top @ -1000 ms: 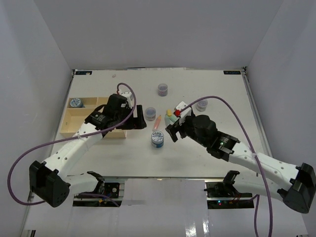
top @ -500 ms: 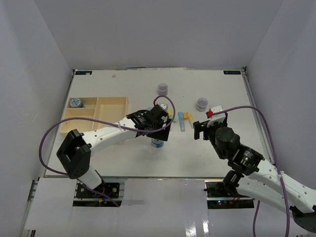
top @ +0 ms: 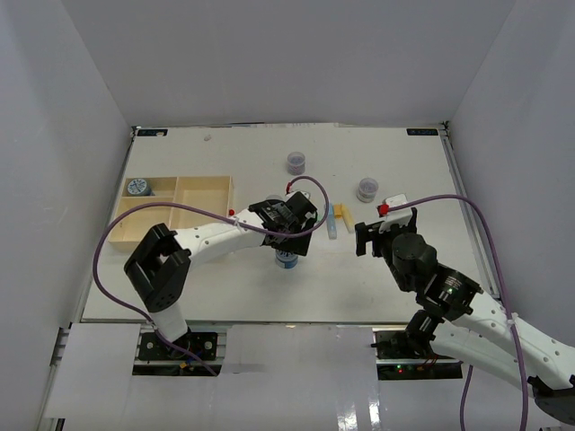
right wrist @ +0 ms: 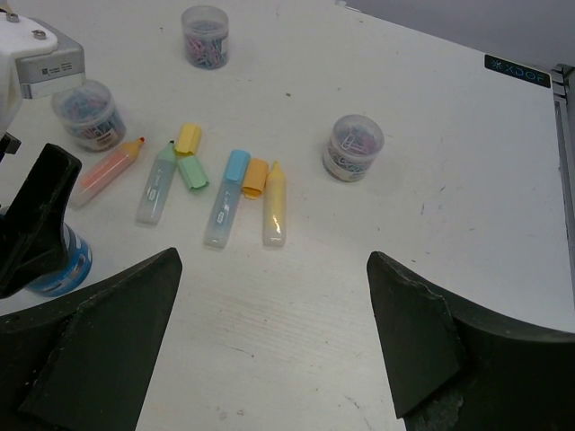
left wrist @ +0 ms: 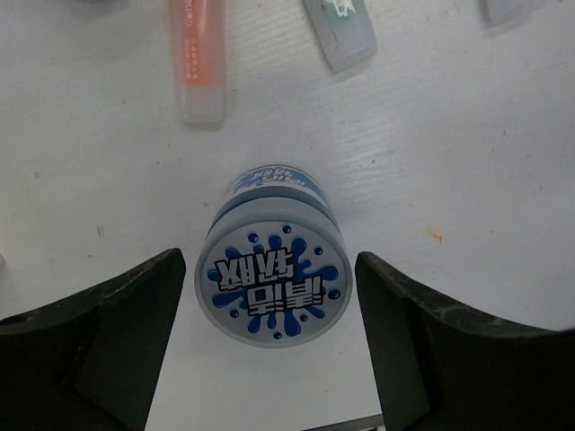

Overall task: Sort the stationery into containers
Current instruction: Pick up the stationery from the center of the board, then place the stationery in the storage box.

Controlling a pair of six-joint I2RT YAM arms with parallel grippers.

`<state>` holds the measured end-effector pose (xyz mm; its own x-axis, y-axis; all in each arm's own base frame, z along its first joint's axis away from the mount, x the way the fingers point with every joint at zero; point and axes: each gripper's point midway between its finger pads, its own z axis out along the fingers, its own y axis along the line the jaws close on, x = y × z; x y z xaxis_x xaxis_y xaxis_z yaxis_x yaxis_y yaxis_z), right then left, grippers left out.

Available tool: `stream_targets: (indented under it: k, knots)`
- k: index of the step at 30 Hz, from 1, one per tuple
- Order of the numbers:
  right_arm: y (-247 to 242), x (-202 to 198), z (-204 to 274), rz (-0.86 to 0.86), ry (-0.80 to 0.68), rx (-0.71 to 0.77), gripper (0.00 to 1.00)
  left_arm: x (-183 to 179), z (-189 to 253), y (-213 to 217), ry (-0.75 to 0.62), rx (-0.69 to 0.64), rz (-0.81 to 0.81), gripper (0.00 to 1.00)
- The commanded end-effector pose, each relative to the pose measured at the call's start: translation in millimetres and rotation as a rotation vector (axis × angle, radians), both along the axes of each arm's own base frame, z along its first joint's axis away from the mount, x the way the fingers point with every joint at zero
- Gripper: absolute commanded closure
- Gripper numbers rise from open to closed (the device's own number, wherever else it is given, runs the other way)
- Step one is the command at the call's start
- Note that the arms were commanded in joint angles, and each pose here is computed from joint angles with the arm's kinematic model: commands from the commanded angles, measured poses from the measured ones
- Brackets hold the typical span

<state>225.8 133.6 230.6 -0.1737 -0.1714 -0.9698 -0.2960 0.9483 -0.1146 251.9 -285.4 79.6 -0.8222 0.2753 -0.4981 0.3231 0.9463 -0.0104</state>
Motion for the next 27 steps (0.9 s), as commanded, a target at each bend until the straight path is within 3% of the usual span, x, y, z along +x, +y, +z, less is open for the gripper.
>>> stream_targets:
  k: [1, 6, 9, 16, 27]
  knots:
    - [-4, 3, 1, -0.031, -0.007, 0.005, 0.1, 6, 17, -7, -0.035, -0.031, 0.011, 0.14]
    - [-3, 3, 0, -0.025, -0.004, -0.005, 0.1, 5, 23, -10, -0.029, -0.046, 0.002, 0.43]
    - [-3, 3, 0, -0.025, -0.004, -0.008, 0.09, 4, 32, -13, -0.03, -0.069, 0.002, 0.53]
    - [4, 2, 4, 0.013, -0.001, 0.007, 0.09, 31, 87, 21, -0.117, 0.001, 0.089, 0.54]
    - [22, -4, 3, 0.106, 0.025, 0.029, 0.08, 142, 186, 218, -0.298, -0.027, 0.516, 0.51]
